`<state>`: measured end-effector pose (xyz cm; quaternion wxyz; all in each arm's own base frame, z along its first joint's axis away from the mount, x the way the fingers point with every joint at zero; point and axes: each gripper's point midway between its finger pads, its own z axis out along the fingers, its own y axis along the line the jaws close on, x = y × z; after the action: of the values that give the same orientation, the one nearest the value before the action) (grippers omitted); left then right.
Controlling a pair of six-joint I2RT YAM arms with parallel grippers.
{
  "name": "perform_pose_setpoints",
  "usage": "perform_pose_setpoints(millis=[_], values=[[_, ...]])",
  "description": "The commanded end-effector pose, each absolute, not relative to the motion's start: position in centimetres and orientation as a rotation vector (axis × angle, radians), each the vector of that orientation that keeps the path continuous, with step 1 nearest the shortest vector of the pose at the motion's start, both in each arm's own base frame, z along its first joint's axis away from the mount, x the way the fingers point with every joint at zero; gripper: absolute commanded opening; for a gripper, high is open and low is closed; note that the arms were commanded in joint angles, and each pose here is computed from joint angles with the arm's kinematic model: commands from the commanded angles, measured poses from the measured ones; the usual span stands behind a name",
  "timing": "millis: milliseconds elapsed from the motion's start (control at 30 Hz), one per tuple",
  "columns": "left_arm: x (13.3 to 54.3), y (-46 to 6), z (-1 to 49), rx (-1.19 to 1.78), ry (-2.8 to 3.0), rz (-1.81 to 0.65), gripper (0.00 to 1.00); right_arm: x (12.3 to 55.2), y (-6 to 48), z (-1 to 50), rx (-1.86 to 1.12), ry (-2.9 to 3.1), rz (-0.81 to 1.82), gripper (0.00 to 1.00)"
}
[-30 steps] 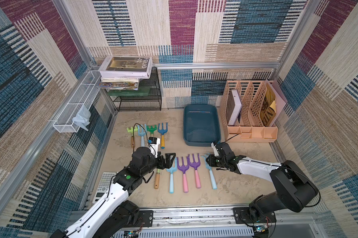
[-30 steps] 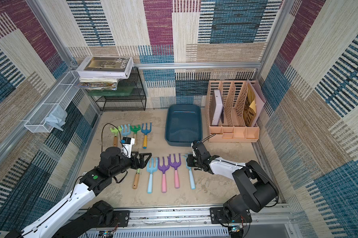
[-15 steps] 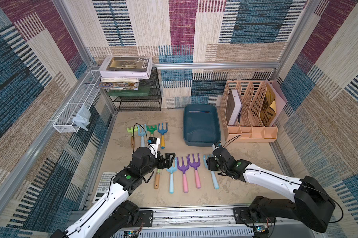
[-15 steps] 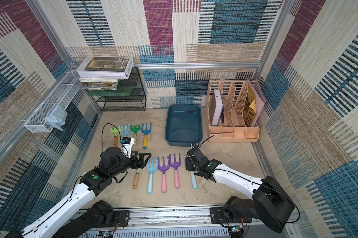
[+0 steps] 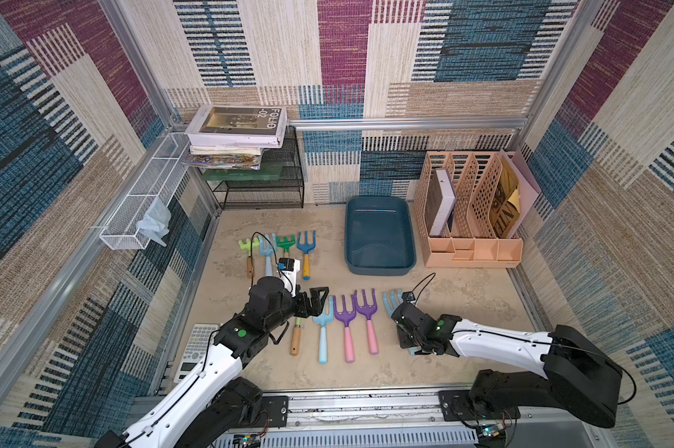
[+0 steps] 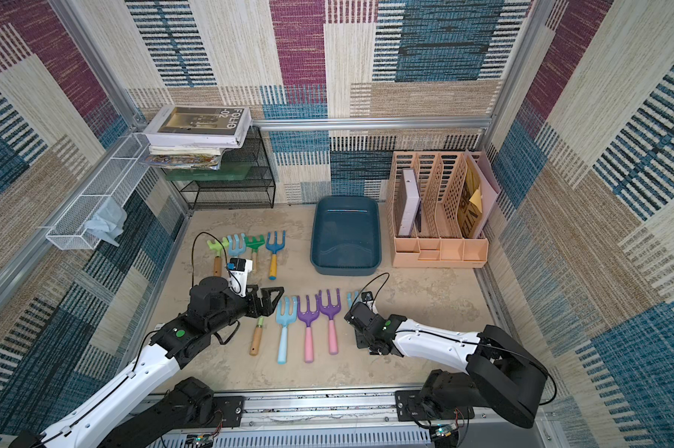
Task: Take the hand rake out of the storage box
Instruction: Place the rake at the center of the board, then reset both arms
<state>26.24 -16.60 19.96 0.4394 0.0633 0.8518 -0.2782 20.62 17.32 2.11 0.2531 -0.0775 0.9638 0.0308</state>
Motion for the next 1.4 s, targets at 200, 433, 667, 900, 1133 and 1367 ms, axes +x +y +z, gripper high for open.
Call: perform_pose_setpoints(millis=[200,433,667,900,1133,1367], values=[[26.4,-16.3,19.9,0.153,2.114,-0.671,0.99,20.8,19.8,1.5,-0.174,2.653,0.183,0.24],[26.4,-16.3,19.9,0.154,2.113,-0.672,0.99,21.0,19.6,1.0,-0.133,2.662,0.166,0.2],[26.5,-15.8,19.8,0.134,2.117,-0.641,0.99,21.1,19.8,1.3,-0.114,2.636,0.148,0.39],[29.1,-11.4,20.8,-0.117,2.096,-0.396,0.99,25.3,18.1,10.1,-0.006,2.362,0.098,0.96],[33.0,-7.7,18.8,-0.089,2.122,-0.176,0.99,34.0,10.7,20.3,0.235,1.999,-0.168,0.96],[33.5,3.2,13.4,-0.235,2.086,0.171,1.0,39.3,0.7,15.7,0.308,1.967,-0.183,0.96]])
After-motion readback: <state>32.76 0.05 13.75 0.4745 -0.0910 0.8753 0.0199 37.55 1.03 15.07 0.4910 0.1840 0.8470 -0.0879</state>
